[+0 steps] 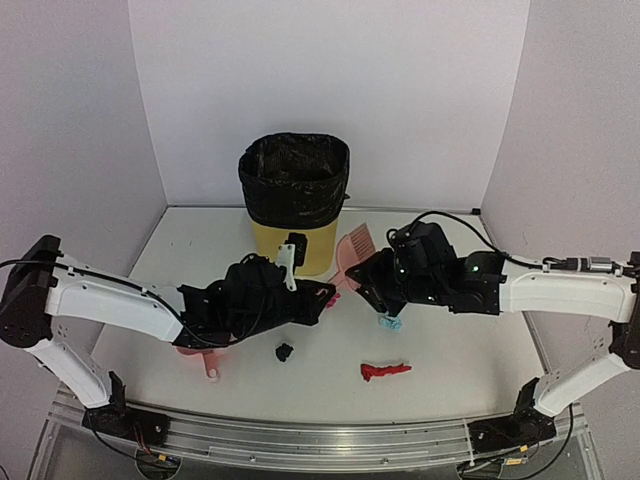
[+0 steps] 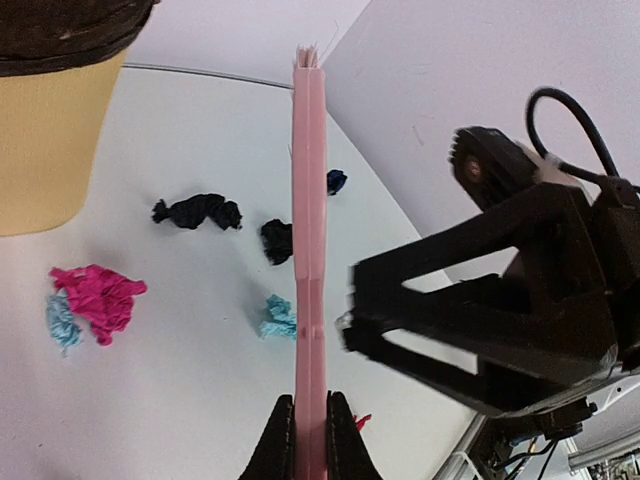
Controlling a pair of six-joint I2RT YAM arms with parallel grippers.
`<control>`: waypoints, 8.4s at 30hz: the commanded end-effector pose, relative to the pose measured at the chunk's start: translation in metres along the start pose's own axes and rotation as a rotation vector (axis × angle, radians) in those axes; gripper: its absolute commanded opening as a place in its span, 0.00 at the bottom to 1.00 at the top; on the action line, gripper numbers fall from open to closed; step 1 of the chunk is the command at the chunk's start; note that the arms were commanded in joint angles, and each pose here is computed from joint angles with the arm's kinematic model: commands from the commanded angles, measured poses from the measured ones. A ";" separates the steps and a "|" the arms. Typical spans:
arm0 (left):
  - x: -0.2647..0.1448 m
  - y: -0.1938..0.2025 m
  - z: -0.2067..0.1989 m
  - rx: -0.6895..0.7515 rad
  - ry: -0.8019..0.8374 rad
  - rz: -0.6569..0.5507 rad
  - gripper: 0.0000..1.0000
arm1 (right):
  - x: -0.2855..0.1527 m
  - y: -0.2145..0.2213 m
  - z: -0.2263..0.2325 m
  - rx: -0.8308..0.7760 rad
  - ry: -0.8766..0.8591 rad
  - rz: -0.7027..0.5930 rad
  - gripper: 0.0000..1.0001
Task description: Sweep away the paper scraps from the table
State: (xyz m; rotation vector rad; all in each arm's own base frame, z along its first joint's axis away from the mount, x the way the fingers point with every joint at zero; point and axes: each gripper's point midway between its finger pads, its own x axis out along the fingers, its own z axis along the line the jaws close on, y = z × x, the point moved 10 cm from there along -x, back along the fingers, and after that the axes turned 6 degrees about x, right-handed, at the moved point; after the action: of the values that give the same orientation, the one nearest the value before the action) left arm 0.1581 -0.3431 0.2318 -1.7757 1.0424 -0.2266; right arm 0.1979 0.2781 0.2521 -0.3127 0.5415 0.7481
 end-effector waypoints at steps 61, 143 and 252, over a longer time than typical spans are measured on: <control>-0.026 -0.077 0.260 -0.182 -1.150 0.923 0.00 | -0.077 -0.106 -0.088 -0.476 0.540 -0.182 0.93; -0.049 -0.050 0.036 0.196 -0.749 0.891 0.00 | -0.091 -0.105 -0.121 -0.443 0.576 -0.260 0.91; -0.045 -0.107 0.031 -0.372 -0.582 0.755 0.00 | -0.106 -0.110 -0.127 -0.540 0.585 -0.344 0.90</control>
State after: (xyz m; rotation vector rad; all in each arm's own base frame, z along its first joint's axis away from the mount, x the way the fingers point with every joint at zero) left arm 0.2158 -0.3170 0.2798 -1.4627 1.4852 0.9201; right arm 0.1671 0.0886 0.2129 -1.1030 0.8119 0.4810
